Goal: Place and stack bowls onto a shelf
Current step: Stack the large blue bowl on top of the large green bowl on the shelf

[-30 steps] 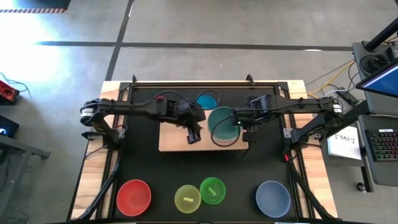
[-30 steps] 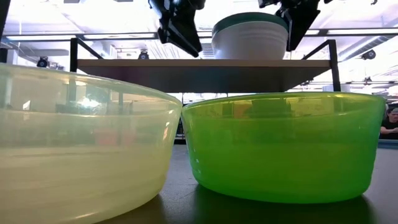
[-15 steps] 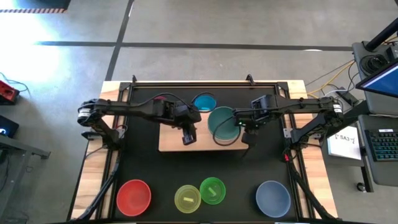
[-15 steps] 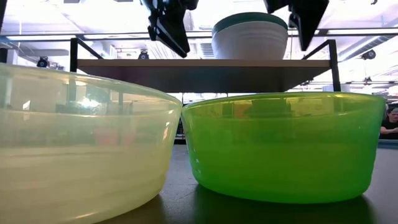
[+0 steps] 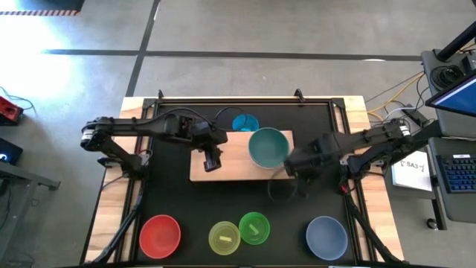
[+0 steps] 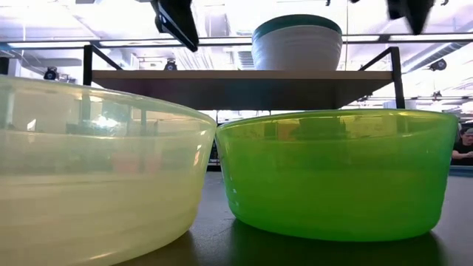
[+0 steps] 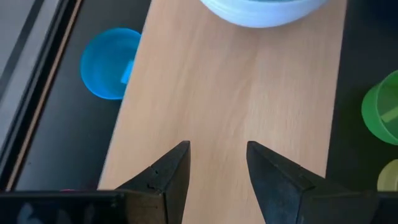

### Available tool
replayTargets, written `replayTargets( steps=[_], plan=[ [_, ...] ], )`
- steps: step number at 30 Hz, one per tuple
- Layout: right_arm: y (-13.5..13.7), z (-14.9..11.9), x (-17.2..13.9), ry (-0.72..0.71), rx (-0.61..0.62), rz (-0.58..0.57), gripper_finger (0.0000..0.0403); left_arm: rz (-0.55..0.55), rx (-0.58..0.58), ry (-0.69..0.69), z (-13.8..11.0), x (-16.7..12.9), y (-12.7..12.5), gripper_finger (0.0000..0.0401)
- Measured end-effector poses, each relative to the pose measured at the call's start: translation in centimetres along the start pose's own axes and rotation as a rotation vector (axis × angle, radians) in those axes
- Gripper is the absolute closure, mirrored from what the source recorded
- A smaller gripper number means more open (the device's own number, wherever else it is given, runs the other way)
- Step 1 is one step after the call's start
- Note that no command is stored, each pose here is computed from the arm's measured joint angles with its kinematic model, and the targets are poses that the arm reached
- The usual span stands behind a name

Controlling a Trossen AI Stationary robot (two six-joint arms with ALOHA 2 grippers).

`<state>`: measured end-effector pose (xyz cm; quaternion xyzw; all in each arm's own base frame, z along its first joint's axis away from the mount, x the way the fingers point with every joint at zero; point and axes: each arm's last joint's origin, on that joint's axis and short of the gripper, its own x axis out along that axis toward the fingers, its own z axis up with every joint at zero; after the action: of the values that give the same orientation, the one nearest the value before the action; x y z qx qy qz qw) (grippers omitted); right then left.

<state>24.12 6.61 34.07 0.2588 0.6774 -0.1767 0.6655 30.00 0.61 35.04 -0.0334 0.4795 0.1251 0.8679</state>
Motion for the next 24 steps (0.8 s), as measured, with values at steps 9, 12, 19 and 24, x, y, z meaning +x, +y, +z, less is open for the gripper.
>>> replayTargets(
  steps=[9, 12, 19, 24],
  plan=[
    [3.8, -5.2, 1.5, 0.019, 0.114, -0.009, 0.0238, -0.013, 0.071, -0.050, -0.4, -1.9, 0.1, 0.0259],
    [5.0, -6.4, 2.8, 0.031, 0.132, -0.047, 0.0237, -0.023, 0.105, -0.062, -0.5, -2.3, -0.2, 0.0259],
    [7.2, -8.2, 5.8, 0.058, 0.065, -0.124, 0.0239, -0.019, 0.135, -0.107, -1.0, -3.9, -0.3, 0.0259],
    [7.4, -8.8, 7.1, 0.070, 0.050, -0.176, 0.0231, -0.019, 0.105, -0.141, -1.3, -5.1, 0.0, 0.0259]
  ],
)
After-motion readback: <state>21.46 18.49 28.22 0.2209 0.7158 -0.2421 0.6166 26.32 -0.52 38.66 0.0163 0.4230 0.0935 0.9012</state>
